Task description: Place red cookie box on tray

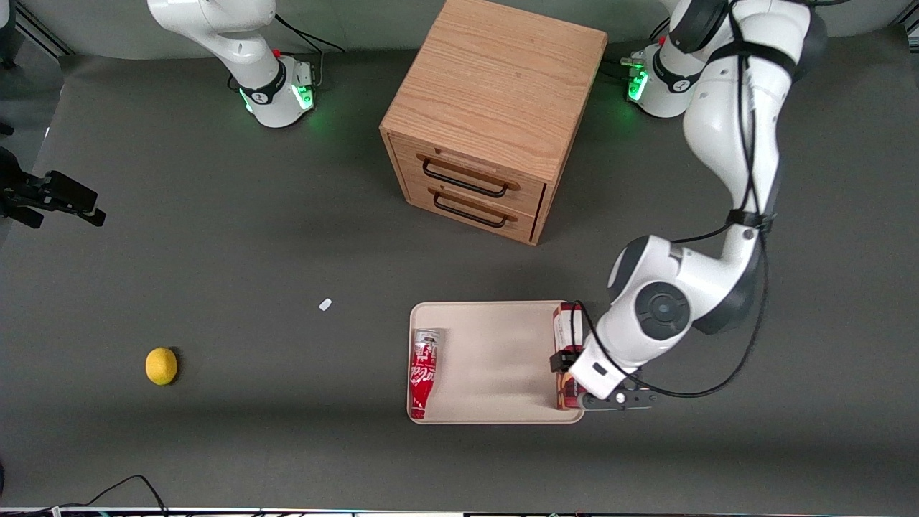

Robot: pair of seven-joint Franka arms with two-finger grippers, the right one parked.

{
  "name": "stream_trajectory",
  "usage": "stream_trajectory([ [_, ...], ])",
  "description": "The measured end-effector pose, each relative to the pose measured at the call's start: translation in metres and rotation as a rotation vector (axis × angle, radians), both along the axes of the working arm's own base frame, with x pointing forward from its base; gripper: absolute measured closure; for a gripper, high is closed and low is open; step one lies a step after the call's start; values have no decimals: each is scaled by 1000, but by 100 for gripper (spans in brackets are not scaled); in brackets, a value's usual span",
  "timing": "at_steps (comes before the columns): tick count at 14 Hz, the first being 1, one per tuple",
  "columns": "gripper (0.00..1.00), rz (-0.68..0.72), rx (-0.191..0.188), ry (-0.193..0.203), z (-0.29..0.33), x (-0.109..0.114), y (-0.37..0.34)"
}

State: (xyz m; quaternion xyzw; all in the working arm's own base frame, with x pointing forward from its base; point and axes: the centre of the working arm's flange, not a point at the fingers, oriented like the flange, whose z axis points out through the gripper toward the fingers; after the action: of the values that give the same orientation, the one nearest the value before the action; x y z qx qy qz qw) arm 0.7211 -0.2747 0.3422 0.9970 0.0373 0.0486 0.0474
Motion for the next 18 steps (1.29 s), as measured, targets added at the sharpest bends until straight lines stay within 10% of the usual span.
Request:
stream_trajectory([
  [3, 0, 40, -8, -38, 84, -2, 59],
  [18, 0, -93, 125, 99, 266, -152, 257],
])
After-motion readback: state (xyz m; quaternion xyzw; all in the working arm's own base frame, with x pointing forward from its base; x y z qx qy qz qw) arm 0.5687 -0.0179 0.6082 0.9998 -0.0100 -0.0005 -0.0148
